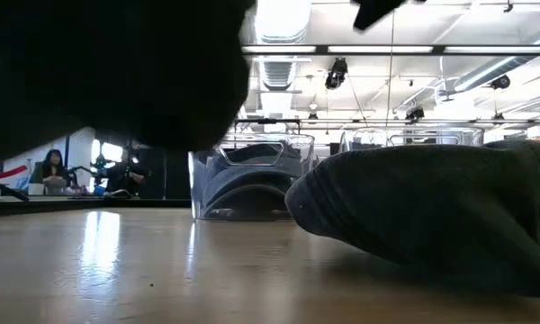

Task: Pick & Place hat
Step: Put the left black cap into the right transparent bin

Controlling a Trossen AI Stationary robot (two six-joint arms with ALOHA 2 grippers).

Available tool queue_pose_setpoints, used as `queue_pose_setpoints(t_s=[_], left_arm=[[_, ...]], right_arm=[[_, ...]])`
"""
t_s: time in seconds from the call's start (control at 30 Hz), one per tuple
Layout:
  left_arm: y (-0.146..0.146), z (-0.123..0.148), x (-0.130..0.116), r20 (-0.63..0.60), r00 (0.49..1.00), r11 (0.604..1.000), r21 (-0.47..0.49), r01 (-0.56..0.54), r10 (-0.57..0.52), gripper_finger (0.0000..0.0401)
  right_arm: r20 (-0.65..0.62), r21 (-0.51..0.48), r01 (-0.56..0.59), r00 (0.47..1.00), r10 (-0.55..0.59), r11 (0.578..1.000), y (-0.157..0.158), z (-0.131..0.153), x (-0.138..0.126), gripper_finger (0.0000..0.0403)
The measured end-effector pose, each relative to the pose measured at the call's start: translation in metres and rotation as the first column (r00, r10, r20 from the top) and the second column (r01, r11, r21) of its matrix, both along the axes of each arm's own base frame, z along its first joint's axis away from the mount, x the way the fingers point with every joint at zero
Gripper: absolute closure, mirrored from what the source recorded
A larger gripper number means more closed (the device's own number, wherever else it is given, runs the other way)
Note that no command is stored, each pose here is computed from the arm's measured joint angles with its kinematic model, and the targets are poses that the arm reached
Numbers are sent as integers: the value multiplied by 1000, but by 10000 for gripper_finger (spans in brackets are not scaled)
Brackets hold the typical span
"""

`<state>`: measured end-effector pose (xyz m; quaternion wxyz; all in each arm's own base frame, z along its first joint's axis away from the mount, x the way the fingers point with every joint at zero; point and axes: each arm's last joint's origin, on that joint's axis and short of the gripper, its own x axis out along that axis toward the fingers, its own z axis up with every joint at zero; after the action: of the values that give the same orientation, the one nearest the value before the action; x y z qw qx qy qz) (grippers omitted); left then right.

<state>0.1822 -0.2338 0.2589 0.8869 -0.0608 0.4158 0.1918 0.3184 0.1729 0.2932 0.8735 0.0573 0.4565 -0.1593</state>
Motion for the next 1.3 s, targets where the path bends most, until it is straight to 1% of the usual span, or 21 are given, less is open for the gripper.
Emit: queue_pose_setpoints(t_s=[0.07, 0.1, 0.17, 0.2, 0.27, 0.37, 0.43, 0.47, 0.5, 0.57, 0.63, 0.67, 0.7, 0.73, 0.83, 0.93, 1.03, 1.07, 1.17, 1.23, 1.3], left_arm=[[15, 31, -4, 140, 988, 990, -133, -53, 71, 395], [22, 46, -7, 212, 971, 975, -215, -59, 106, 395], [34, 74, -13, 344, 926, 930, -366, -24, 159, 396], [39, 86, -16, 399, 902, 911, -413, 16, 165, 396], [49, 109, -22, 512, 843, 869, -479, 122, 164, 396], [59, 129, -28, 633, 762, 813, -513, 275, 141, 396], [61, 131, -27, 685, 716, 781, -519, 347, 137, 396], [60, 130, -26, 700, 703, 772, -515, 372, 129, 396], [60, 127, -25, 707, 696, 765, -514, 388, 122, 396], [57, 120, -21, 706, 700, 745, -524, 414, 107, 396], [52, 117, -14, 712, 696, 719, -534, 445, 98, 396], [50, 117, -11, 721, 687, 707, -532, 466, 90, 396], [48, 117, -7, 736, 672, 703, -520, 485, 81, 396], [47, 119, -3, 749, 659, 704, -506, 498, 72, 396], [49, 123, 10, 762, 647, 714, -471, 518, 34, 396], [52, 124, 25, 765, 644, 710, -448, 543, -10, 396], [55, 125, 37, 766, 640, 700, -425, 573, -59, 396], [57, 125, 41, 762, 644, 704, -416, 576, -76, 396], [64, 117, 54, 736, 665, 726, -388, 567, -126, 396], [72, 113, 64, 730, 669, 749, -361, 556, -144, 396], [81, 111, 72, 726, 669, 759, -344, 553, -158, 396]], right_arm=[[58, 29, 40, 997, -41, 999, 1, 13, -9, 186], [84, 47, 50, 995, -54, 998, 1, 19, -13, 186], [132, 97, 63, 988, -76, 993, 0, 33, -22, 186], [151, 118, 66, 985, -84, 991, 0, 39, -26, 186], [195, 158, 61, 976, -92, 986, -2, 51, -33, 186], [285, 215, 29, 954, -91, 976, -7, 73, -42, 186], [372, 242, -11, 925, -83, 970, -11, 90, -48, 186], [421, 253, -31, 904, -81, 967, -13, 100, -50, 186], [478, 260, -53, 875, -81, 964, -16, 110, -53, 186], [566, 250, -85, 821, -74, 965, -21, 128, -61, 186], [630, 245, -69, 769, -104, 967, -32, 143, -66, 186], [646, 250, -64, 754, -117, 966, -38, 148, -68, 186], [651, 261, -64, 749, -126, 963, -45, 151, -68, 186], [647, 277, -72, 751, -131, 958, -52, 152, -66, 186], [620, 307, -85, 773, -131, 948, -64, 146, -52, 186], [576, 318, -95, 809, -113, 943, -71, 134, -33, 186], [534, 351, -128, 841, -85, 928, -74, 122, -17, 186], [527, 361, -142, 846, -76, 922, -75, 119, -12, 186], [534, 398, -215, 845, -35, 892, -76, 114, 1, 186], [537, 429, -274, 843, 0, 861, -75, 112, 8, 186], [518, 464, -310, 855, 29, 830, -74, 108, 12, 186]])
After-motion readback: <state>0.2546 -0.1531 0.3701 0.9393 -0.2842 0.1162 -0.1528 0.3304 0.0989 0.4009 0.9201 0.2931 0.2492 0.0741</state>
